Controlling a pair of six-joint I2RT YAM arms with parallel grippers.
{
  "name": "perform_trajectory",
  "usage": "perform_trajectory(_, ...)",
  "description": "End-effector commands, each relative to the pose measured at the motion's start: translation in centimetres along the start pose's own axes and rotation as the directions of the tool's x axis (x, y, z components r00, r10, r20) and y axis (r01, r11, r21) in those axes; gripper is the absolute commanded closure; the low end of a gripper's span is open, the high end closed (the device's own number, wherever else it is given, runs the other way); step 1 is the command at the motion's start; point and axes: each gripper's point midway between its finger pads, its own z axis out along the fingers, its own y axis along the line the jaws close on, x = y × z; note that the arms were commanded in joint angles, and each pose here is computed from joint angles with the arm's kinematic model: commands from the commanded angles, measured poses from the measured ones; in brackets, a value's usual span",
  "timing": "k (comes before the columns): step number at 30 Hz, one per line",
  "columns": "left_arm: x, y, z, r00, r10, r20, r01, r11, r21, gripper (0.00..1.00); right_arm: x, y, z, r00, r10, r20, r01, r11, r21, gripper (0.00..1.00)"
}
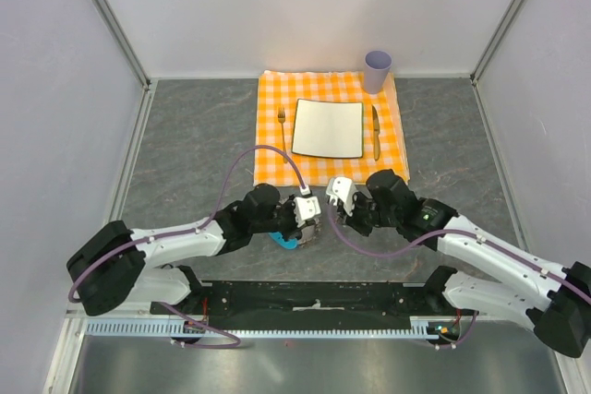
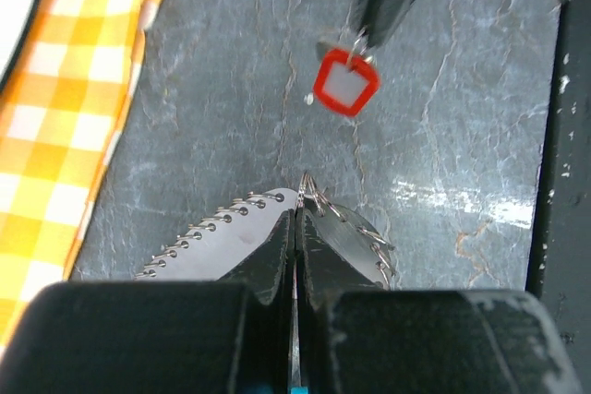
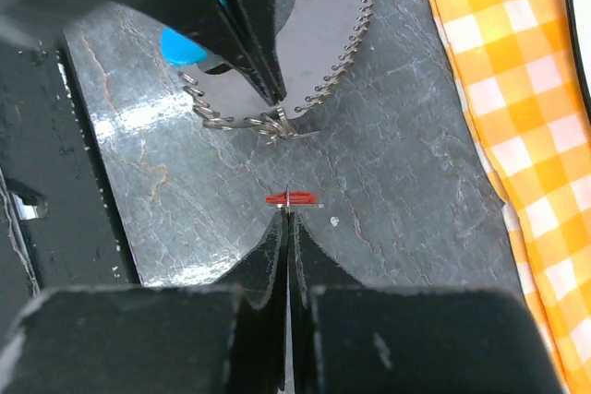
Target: Put the keys on the keyring
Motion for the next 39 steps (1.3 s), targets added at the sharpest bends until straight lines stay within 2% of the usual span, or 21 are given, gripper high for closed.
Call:
perform_trajectory(1, -4.6, 0.1, -1.0, 0.975, 0.113, 0.193, -0.113, 0.994, -0.014, 0.98, -2.1, -1.0, 0.2, 0.998, -0.032, 0.047, 0.031, 0.999, 0.034, 1.00)
perform_trajectory(6, -5.6, -0.7, -1.8, 0.960, 0.129, 0.250, -0.136, 0.991, 0.009, 0.98, -3.3, -1.1, 0.0, 0.993, -0.031, 0.116, 0.025, 0.998, 0.049, 1.00)
perform_trajectory(11, -6.0, -1.0, -1.9, 0.956, 0.123, 0.265, -0.136, 0.990, 0.029, 0.98, -3.5, -0.4, 0.3, 0.991, -0.028, 0.129, 0.027, 1.000, 0.005, 1.00)
perform_trajectory(39, -6.7, -0.5, -1.6, 0.961, 0.087, 0.264, -0.095, 0.995, 0.018, 0.98, -2.7, 1.0, 1.1, 0.995, -0.040, 0.089, 0.045, 0.998, -0.051, 1.00)
